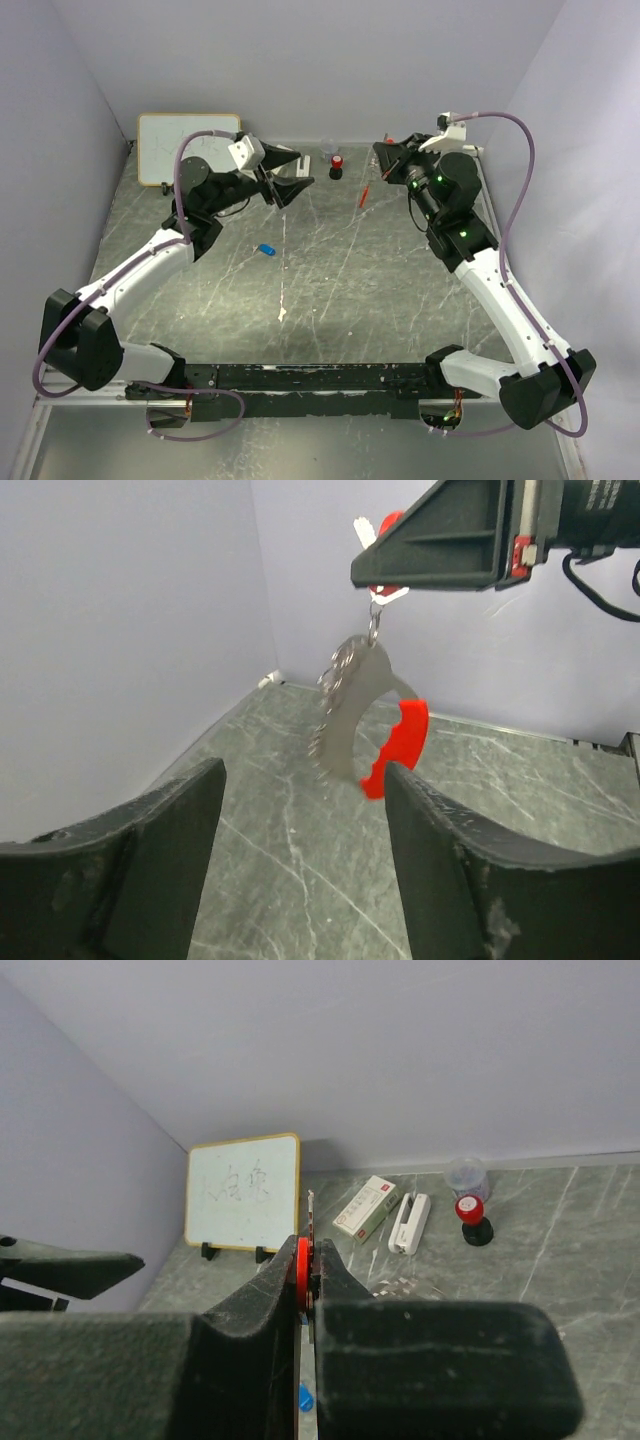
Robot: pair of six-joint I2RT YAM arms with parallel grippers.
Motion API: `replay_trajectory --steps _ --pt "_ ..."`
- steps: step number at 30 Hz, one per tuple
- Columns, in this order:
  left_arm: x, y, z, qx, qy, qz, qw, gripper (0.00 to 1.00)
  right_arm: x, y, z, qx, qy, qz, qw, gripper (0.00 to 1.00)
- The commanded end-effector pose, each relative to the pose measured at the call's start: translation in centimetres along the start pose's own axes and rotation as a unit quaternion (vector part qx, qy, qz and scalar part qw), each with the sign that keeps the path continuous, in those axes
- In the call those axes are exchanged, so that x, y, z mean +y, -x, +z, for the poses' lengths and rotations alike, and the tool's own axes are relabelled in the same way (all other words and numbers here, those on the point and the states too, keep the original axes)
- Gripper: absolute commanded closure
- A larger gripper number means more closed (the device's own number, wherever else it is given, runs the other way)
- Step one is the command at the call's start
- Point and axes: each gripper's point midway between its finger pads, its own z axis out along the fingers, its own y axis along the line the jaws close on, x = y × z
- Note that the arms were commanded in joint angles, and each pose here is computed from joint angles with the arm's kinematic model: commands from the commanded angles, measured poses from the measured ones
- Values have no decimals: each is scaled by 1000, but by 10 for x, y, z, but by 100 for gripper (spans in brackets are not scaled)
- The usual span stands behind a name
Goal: Put the keys on the keyring
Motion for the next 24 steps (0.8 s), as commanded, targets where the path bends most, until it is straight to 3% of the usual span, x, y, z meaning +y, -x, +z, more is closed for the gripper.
replay_trajectory --steps 1,10,16,24 --pt "-7 13 14 -7 -35 24 999 34 14 18 -1 -17 16 -20 1000 100" --pt "-17 -1 29 -3 -87 36 996 55 25 18 4 -19 33 -23 999 100" --pt "-29 -2 35 -14 -108 53 993 49 35 17 6 -19 37 -30 999 100" --pt "-38 5 41 -16 -121 61 991 53 50 10 8 -17 42 -36 998 100"
